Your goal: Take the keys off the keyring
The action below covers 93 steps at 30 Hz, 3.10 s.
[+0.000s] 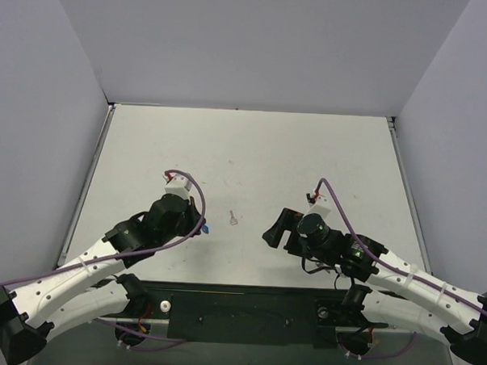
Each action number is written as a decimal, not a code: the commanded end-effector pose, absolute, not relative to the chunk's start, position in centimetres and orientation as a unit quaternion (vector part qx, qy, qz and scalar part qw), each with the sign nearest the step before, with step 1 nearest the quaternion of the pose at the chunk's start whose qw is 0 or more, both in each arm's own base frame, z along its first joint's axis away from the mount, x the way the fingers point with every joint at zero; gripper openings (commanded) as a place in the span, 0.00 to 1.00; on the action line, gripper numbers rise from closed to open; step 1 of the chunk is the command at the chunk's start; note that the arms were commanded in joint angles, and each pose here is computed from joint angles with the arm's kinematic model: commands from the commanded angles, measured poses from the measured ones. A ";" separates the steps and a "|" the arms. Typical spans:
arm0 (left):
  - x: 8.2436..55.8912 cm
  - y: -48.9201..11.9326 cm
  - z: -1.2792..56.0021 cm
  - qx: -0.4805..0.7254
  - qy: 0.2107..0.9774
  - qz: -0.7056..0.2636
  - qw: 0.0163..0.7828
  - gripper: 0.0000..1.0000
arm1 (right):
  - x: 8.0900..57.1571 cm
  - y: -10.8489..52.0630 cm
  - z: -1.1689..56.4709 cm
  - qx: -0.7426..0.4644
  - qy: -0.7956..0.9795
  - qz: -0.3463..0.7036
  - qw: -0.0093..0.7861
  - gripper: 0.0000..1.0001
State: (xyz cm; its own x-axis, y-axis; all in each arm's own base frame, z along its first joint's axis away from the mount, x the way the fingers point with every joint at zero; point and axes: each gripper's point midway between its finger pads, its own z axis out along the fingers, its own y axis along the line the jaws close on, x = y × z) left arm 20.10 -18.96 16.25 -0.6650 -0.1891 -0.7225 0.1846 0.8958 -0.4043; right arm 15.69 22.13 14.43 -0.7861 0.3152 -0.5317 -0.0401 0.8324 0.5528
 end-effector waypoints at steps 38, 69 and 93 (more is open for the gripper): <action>28.8 -28.9 22.5 0.081 0.863 -0.352 0.353 0.77 | 15.9 20.2 19.3 0.091 0.882 0.287 0.363 0.78; 19.9 -13.1 26.0 0.026 0.837 -0.225 0.498 0.79 | 16.6 19.2 24.3 0.082 0.842 0.314 0.432 0.77; 18.6 -9.8 24.5 0.013 0.805 -0.199 0.559 0.80 | 17.4 9.3 23.7 0.221 0.766 0.268 0.541 0.80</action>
State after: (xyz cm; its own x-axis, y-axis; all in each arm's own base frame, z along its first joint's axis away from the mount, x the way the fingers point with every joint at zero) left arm 18.16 -10.16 23.90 -0.4110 -0.1998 -0.8895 0.2461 0.9151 -0.3193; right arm 17.36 11.32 24.96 -0.3783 0.5829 -0.7192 -0.0113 0.7739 0.6332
